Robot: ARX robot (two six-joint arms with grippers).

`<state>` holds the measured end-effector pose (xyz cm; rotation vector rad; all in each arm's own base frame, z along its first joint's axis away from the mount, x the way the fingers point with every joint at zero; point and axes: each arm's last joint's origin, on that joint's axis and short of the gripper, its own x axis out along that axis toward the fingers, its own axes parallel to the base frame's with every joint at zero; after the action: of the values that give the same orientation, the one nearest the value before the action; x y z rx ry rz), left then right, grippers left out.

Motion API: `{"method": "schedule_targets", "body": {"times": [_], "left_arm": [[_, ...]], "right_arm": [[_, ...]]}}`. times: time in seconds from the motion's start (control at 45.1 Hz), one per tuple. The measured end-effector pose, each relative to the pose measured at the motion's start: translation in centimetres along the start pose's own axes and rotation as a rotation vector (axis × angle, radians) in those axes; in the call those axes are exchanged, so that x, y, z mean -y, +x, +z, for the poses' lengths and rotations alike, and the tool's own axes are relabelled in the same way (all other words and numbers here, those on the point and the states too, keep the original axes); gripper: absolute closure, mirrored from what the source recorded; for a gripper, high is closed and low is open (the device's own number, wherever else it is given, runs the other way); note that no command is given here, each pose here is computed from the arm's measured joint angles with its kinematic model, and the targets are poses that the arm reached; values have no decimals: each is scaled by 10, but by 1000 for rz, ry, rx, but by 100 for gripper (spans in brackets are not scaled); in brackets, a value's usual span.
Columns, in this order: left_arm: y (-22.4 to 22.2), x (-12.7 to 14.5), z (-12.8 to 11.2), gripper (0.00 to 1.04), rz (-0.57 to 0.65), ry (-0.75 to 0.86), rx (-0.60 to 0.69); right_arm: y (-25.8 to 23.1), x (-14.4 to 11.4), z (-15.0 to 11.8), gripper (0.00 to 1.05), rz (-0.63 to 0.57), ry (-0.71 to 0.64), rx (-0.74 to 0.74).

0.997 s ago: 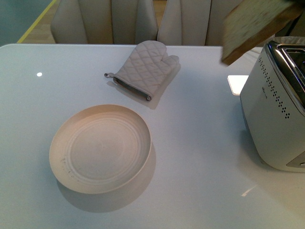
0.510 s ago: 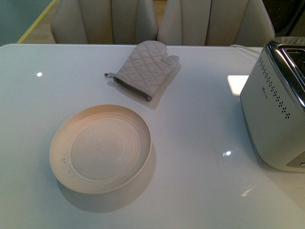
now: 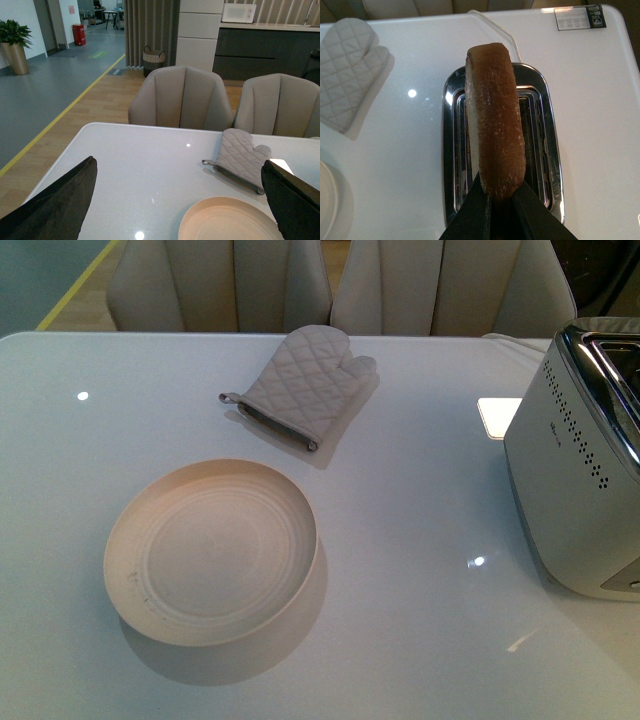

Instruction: Put bread into toaster

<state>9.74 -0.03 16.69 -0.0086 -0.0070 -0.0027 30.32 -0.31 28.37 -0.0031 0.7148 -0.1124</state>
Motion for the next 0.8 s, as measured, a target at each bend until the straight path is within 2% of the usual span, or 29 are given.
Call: {"method": "schedule_targets", "body": {"times": [0.465, 0.665, 0.798], "left_arm": [[0, 0, 0, 7, 0, 0, 0], [0, 0, 0, 7, 0, 0, 0], [0, 0, 0, 7, 0, 0, 0]], "right_arm": [[43, -3, -23, 102, -33, 8, -108], [60, -8, -44, 102, -51, -10, -163], [68, -12, -69, 77, -43, -23, -209]]}}
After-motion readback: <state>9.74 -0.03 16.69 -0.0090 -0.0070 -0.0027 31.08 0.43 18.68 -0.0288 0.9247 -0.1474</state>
